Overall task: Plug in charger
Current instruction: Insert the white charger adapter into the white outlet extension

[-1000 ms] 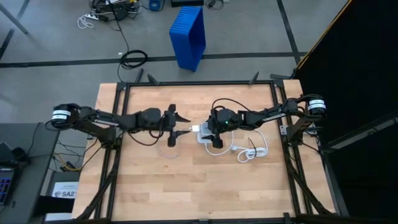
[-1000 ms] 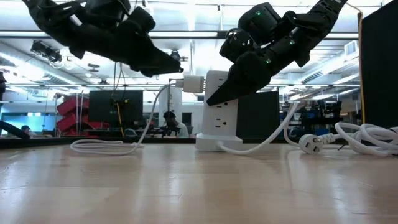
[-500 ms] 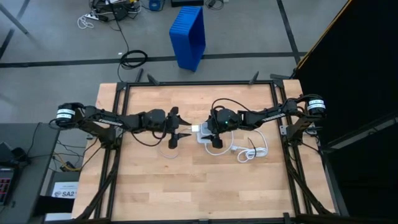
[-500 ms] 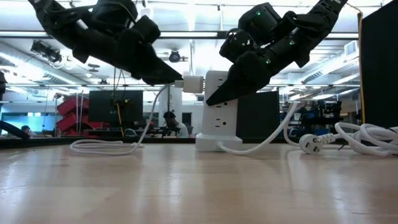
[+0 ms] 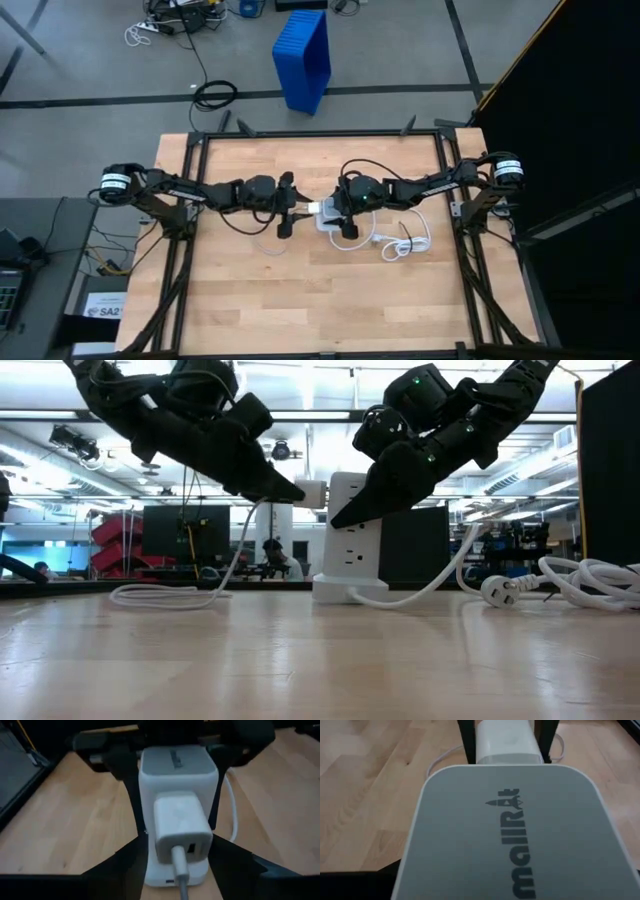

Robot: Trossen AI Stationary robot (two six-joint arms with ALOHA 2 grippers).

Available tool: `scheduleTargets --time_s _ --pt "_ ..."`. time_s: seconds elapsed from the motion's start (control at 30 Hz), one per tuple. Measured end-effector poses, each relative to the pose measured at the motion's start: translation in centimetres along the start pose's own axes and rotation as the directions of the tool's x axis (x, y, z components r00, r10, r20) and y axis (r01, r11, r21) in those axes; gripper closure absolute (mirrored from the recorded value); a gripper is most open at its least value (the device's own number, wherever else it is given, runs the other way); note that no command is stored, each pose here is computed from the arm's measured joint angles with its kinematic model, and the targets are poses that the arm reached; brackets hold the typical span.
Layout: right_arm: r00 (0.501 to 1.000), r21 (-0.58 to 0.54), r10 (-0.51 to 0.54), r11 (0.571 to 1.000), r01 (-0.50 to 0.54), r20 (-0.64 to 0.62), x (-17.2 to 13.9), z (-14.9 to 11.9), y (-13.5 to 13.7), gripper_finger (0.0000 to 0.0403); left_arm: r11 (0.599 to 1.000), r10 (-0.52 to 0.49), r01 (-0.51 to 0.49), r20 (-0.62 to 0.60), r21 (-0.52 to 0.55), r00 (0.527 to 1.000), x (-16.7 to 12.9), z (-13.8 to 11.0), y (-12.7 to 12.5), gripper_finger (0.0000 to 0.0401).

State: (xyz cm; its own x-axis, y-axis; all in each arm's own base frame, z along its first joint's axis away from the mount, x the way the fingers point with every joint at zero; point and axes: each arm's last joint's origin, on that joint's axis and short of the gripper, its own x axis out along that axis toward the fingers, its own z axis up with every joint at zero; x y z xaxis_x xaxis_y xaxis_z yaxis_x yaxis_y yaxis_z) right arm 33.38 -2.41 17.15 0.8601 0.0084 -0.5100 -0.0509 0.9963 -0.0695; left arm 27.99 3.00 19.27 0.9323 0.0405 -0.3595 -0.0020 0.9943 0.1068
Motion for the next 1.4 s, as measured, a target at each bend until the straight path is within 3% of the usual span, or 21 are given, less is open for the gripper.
scheduleTargets --time_s 0.13,0.73,1.07,1.4 --pt "1.0 0.004 0.007 1.0 -0.007 0.0 0.0 0.0 0.0 0.0141 1.0 0.001 -0.001 0.007 0.01 1.0 0.0 0.1 0.0 0.0282" --pt "0.998 0.014 0.045 0.999 -0.045 -0.035 0.1 1.1 0.6 0.0141 0.996 -0.076 0.076 -0.006 0.035 0.997 0.1 0.6 -0.1 0.0282" --pt "0.998 0.042 -0.048 0.998 0.05 -0.05 0.1 1.2 0.4 0.0141 0.999 -0.039 0.039 -0.001 0.012 0.999 0.5 0.5 0.0 0.0282" --pt "0.996 0.052 -0.04 0.998 0.044 -0.076 0.1 1.0 0.6 0.0141 0.999 -0.04 0.04 -0.015 0.021 0.999 1.3 0.1 0.2 0.0282"
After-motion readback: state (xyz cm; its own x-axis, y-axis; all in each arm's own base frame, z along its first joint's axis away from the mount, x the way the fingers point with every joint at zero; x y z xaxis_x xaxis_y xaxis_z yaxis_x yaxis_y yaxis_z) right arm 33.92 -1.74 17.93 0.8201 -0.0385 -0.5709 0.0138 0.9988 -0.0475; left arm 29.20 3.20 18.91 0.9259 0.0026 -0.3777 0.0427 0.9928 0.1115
